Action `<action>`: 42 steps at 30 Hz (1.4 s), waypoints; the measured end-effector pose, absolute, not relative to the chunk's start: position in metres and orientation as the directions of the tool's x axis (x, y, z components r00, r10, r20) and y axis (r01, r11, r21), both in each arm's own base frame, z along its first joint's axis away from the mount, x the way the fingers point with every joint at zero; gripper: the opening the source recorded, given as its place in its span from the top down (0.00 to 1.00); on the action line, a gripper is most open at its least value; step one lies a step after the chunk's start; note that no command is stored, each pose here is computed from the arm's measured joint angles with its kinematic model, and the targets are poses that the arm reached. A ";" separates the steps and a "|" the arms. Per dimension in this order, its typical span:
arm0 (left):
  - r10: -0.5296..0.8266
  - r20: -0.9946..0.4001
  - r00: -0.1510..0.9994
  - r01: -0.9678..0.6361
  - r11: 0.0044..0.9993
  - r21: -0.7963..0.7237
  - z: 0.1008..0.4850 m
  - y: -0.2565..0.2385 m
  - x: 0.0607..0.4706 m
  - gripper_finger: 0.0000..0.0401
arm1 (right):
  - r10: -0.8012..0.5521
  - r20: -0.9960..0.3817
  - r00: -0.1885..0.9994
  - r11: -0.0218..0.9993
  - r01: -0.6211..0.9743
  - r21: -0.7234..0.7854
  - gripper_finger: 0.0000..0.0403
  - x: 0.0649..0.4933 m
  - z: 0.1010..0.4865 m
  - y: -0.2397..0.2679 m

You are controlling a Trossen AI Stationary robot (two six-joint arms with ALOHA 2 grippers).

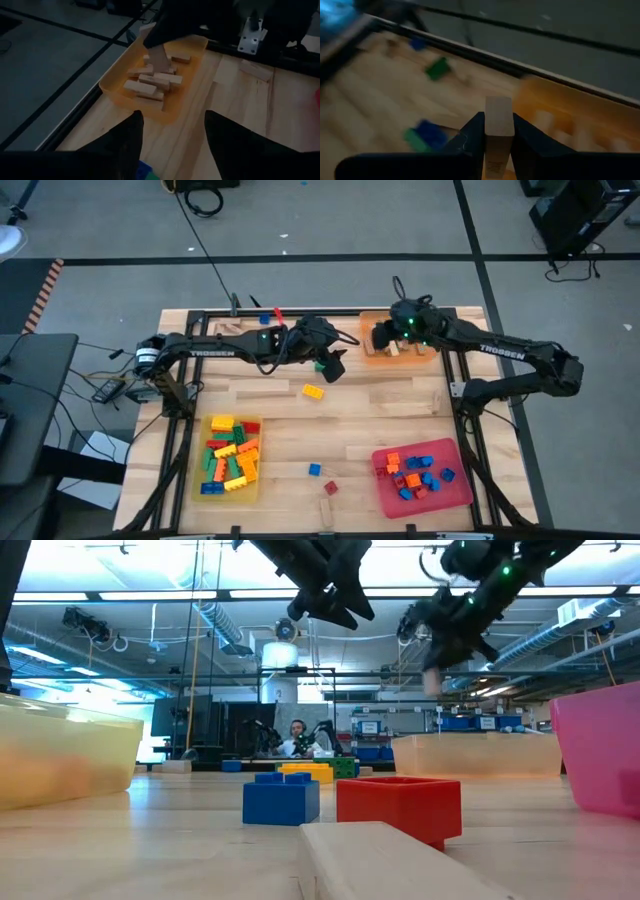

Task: Sort blocks by size
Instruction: Put the brown block into the orange bin

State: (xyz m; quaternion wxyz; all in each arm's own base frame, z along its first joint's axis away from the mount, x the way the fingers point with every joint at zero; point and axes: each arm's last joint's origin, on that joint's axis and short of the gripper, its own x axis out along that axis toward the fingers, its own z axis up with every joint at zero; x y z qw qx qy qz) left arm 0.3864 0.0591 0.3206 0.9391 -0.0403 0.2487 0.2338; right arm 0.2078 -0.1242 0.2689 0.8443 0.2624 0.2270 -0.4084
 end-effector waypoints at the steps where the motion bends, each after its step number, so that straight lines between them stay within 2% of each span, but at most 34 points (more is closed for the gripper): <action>1: 0.414 -0.489 0.768 -0.455 0.889 0.039 0.320 0.059 0.386 0.46 | -0.573 -0.620 0.535 0.506 0.827 0.246 0.81 0.204 0.267 -0.128; 9: 0.381 -0.500 0.778 -0.443 0.897 -0.005 0.319 0.057 0.387 0.46 | -0.470 -0.828 0.307 0.350 0.926 0.145 0.80 0.178 0.235 -0.154; 13: 0.378 -0.501 0.778 -0.445 0.895 -0.016 0.319 0.056 0.387 0.45 | -0.422 -0.879 0.222 0.316 0.945 0.087 0.80 0.173 0.221 -0.164; 20: 0.374 -0.518 0.769 -0.445 0.895 -0.015 0.318 0.054 0.386 0.45 | -0.352 -0.927 0.129 0.324 0.946 0.008 0.79 0.174 0.197 -0.175; 29: 0.364 -0.606 0.708 -0.466 0.884 -0.013 0.309 0.052 0.380 0.45 | -0.380 -0.921 0.085 0.308 0.951 -0.039 0.65 0.174 0.195 -0.178; 36: 0.360 -0.605 0.711 -0.460 0.888 -0.012 0.309 0.047 0.380 0.46 | -0.416 -0.901 0.120 0.320 0.947 -0.021 0.51 0.169 0.208 -0.174; 42: 0.388 -0.582 0.715 -0.435 0.898 0.064 0.322 0.038 0.370 0.46 | -0.434 -0.882 0.184 0.342 0.939 0.029 0.42 0.159 0.229 -0.162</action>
